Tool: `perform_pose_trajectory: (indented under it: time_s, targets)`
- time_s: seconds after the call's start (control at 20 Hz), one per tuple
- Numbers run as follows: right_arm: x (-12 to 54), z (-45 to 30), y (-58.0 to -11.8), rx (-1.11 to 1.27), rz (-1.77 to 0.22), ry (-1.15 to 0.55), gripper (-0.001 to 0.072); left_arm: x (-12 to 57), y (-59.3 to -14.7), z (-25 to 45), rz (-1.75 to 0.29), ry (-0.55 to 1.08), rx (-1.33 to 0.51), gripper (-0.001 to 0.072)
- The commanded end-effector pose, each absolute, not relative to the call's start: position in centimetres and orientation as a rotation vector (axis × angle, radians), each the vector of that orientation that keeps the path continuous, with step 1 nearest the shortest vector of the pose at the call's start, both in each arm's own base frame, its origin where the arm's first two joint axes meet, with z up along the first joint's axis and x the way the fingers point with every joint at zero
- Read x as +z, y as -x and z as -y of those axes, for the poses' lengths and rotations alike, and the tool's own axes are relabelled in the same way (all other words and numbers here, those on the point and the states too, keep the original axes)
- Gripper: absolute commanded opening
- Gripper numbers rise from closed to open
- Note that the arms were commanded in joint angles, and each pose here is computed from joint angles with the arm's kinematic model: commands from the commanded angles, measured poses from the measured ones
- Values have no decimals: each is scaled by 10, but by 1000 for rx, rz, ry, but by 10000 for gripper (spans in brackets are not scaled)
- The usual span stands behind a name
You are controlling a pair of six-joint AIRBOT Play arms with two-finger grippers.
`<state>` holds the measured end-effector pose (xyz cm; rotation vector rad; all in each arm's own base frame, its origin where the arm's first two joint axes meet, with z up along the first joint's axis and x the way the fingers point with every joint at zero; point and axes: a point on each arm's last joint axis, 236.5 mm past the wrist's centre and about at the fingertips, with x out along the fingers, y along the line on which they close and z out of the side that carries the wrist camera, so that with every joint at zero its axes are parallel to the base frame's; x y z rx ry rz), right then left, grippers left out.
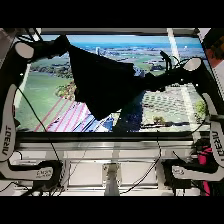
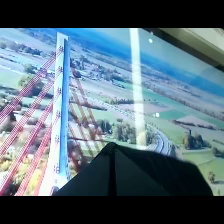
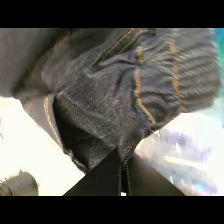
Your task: Fold the clothes and pants, and hang the long-sleeved shirts on hangers.
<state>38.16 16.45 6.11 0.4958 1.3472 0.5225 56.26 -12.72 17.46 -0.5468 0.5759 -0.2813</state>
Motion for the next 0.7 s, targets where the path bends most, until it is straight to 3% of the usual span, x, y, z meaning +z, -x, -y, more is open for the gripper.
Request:
perform_pose_trajectory:
  time_s: [0.0,0.1,0.15,0.2,0.25,0.45,0.5,0.55,0.6,0.65]
  targets:
    - [69,-174,-341,550,-1443,-383,28,160,-588,138,-525,555,-266,10]
    - [71,-197,-350,562,-1382,-374,69,156,-608,141,-441,564,-241,21]
    - [75,-207,-364,562,-1309,-373,254,157,-617,142,-390,562,-227,179]
    - [79,-214,-379,555,-1234,-379,526,157,-624,141,-351,561,-216,450]
    - [84,-217,-393,542,-1165,-384,605,154,-628,140,-338,563,-207,609]
    - [90,-184,-433,430,-1024,-312,603,146,-622,136,-397,558,-212,597]
    - [92,-170,-439,399,-1009,-288,566,144,-618,134,-424,557,-216,596]
    - [95,-156,-445,369,-996,-266,468,140,-613,132,-462,555,-221,515]
    - [98,-138,-452,331,-978,-235,254,137,-607,130,-502,552,-228,324]
    - [101,-121,-459,292,-959,-210,27,132,-599,128,-549,550,-235,48]
